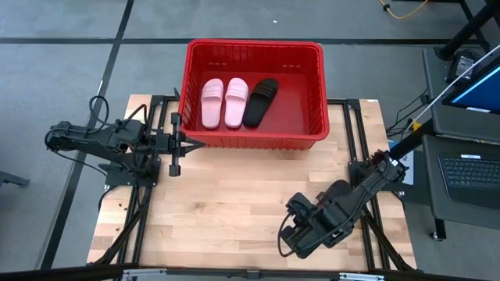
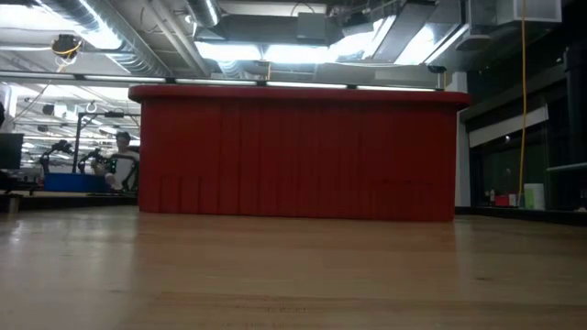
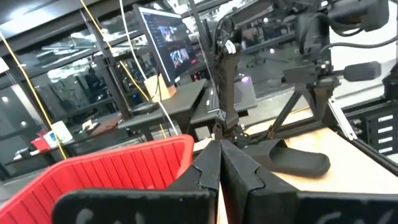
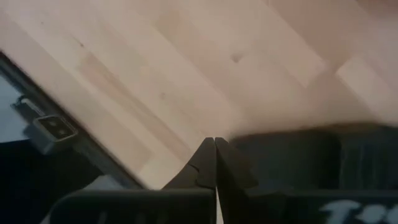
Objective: Pick and place slides into bin
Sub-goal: Put the black slide into the red bin
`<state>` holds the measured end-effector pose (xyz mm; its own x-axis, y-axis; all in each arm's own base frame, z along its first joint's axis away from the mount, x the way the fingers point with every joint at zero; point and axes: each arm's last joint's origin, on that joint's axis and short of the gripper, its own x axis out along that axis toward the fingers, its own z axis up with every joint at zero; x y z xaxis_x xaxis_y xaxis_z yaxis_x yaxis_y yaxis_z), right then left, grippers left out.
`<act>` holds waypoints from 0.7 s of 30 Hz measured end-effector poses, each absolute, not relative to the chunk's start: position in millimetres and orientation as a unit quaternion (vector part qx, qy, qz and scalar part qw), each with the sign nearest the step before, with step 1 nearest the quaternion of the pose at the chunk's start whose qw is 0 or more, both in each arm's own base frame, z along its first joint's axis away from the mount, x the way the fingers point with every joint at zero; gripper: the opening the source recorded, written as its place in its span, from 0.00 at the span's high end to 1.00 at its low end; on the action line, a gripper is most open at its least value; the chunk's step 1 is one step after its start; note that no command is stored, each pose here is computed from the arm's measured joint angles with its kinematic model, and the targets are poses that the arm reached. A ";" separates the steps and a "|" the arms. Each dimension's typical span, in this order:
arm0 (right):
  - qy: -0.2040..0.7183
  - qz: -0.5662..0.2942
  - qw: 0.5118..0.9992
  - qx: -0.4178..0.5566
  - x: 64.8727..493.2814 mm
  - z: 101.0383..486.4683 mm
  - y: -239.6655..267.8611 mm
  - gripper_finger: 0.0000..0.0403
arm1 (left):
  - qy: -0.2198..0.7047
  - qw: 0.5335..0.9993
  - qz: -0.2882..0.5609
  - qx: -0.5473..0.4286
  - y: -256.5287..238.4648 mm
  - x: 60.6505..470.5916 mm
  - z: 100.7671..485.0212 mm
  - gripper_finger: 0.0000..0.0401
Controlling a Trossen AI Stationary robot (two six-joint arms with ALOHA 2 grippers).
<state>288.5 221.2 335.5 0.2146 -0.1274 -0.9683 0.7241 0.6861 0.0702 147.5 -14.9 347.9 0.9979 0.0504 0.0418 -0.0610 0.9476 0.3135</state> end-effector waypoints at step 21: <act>0.657 -0.429 0.562 0.262 262.4 248.0 224.4 0.99 | 0.013 0.984 0.030 0.177 -14.5 147.5 342.5 1.00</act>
